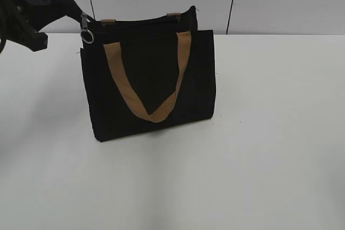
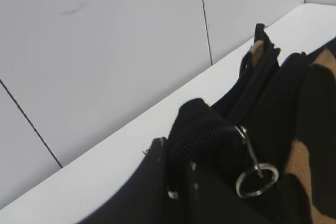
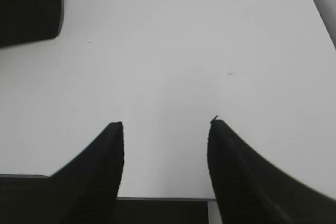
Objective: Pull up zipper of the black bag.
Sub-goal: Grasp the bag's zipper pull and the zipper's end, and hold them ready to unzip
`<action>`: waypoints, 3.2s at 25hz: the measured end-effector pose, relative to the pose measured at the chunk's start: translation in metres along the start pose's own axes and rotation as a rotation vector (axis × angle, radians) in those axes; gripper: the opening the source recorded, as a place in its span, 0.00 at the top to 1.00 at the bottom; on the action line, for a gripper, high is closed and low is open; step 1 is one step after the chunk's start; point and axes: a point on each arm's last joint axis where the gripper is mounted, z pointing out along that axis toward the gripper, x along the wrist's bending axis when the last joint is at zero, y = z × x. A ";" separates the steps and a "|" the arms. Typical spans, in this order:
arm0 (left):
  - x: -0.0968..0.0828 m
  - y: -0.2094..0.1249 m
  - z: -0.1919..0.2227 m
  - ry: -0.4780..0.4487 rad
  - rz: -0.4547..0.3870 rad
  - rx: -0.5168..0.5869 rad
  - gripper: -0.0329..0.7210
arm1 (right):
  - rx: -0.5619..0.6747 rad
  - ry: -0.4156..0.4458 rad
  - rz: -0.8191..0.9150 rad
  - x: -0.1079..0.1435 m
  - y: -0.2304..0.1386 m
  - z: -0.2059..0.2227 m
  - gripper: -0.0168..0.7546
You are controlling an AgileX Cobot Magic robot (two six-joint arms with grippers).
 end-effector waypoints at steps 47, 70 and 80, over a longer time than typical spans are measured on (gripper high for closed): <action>0.001 0.004 0.000 0.014 -0.043 -0.042 0.93 | 0.003 0.819 -0.559 0.211 0.177 0.277 0.45; 0.001 0.005 0.000 0.014 -0.052 -0.057 0.93 | 0.018 0.813 -0.423 0.276 0.158 0.324 0.45; 0.001 0.005 0.000 0.014 -0.053 -0.059 0.93 | 0.021 0.806 -0.359 0.281 0.159 0.333 0.53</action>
